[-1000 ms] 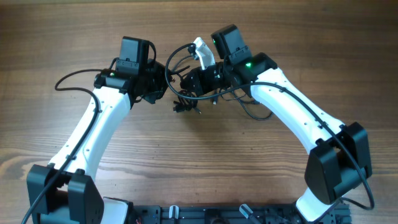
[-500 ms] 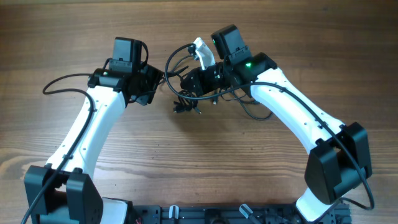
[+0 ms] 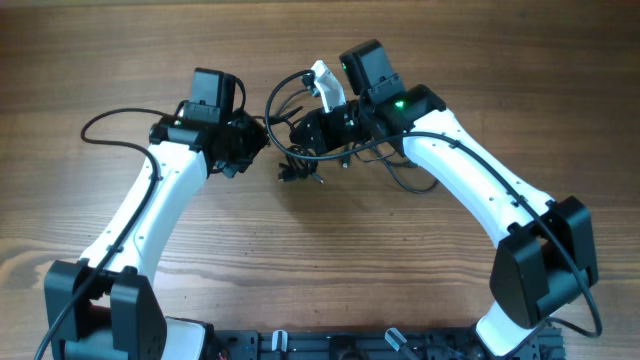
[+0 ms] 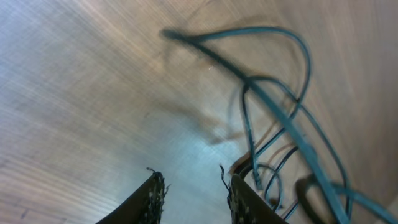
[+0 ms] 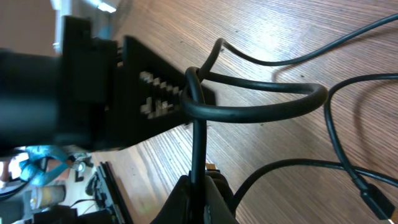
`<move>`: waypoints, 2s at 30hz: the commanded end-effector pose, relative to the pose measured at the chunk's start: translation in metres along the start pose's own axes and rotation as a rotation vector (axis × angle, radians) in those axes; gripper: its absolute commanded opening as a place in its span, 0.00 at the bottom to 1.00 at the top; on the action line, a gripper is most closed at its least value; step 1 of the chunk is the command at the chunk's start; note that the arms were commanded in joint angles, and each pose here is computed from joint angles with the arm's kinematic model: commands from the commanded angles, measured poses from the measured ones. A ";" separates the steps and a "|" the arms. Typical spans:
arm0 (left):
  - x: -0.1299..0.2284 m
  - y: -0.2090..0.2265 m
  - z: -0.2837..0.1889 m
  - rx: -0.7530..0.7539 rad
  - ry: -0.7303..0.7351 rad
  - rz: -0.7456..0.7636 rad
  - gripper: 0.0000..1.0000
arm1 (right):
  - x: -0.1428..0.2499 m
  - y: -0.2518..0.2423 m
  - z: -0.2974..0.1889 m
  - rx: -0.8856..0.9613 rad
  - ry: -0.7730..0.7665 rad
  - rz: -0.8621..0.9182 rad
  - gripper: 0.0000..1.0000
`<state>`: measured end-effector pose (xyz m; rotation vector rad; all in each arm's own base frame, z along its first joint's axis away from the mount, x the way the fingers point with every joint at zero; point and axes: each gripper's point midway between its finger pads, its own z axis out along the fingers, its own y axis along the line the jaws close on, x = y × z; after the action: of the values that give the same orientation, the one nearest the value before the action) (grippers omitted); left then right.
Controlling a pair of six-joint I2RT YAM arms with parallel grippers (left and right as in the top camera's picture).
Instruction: Untangle cables
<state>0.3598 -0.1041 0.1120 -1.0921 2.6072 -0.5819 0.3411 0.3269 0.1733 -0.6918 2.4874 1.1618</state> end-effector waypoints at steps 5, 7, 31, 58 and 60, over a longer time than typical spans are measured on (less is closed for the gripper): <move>-0.006 -0.020 0.011 0.122 -0.037 0.073 0.38 | -0.008 0.033 -0.026 -0.208 -0.018 0.027 0.04; -0.011 -0.031 0.003 0.169 -0.068 0.103 0.38 | -0.017 0.030 -0.040 -0.267 -0.041 0.084 0.04; 0.010 -0.142 -0.082 0.617 -0.240 0.321 0.41 | -0.068 0.057 -0.137 -0.697 -0.035 0.304 0.04; -0.004 -0.159 -0.097 0.659 -0.381 0.305 0.42 | -0.062 0.065 -0.139 -0.728 0.016 0.306 0.04; -0.009 -0.157 -0.098 0.647 -0.407 0.293 0.41 | -0.062 0.066 -0.138 -0.730 0.019 0.305 0.04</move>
<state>0.4230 -0.1861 0.2653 -0.5030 2.0045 -1.0077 0.3648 0.2730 0.3126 -0.3817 2.2206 2.1943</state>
